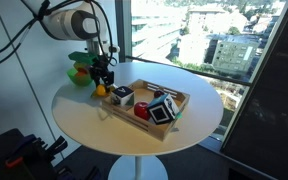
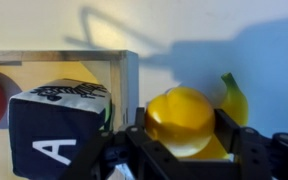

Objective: Put the right yellow fruit in the box

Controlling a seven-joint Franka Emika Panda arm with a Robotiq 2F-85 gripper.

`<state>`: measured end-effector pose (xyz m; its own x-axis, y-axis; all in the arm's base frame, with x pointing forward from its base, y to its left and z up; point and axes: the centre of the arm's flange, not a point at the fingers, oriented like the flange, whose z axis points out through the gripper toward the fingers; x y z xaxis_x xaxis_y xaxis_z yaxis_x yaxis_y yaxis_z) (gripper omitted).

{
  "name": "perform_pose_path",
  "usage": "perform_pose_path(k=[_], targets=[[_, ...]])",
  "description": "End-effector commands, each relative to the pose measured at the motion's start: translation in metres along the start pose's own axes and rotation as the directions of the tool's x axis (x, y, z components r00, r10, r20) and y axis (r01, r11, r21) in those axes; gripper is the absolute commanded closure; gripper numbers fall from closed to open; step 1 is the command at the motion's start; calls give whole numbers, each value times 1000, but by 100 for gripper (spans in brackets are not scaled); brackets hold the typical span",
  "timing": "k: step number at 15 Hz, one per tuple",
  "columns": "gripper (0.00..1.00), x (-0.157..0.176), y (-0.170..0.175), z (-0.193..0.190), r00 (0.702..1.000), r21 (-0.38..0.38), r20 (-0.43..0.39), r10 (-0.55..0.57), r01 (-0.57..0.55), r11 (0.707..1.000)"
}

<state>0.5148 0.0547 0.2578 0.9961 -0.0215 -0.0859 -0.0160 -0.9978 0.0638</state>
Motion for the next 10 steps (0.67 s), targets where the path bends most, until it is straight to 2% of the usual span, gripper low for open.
perform_pose_path(k=[1, 10], targets=[[57, 2, 2, -24, 1000, 1, -14, 19, -19, 1000], [57, 18, 27, -56, 991, 21, -77, 112, -111, 994]])
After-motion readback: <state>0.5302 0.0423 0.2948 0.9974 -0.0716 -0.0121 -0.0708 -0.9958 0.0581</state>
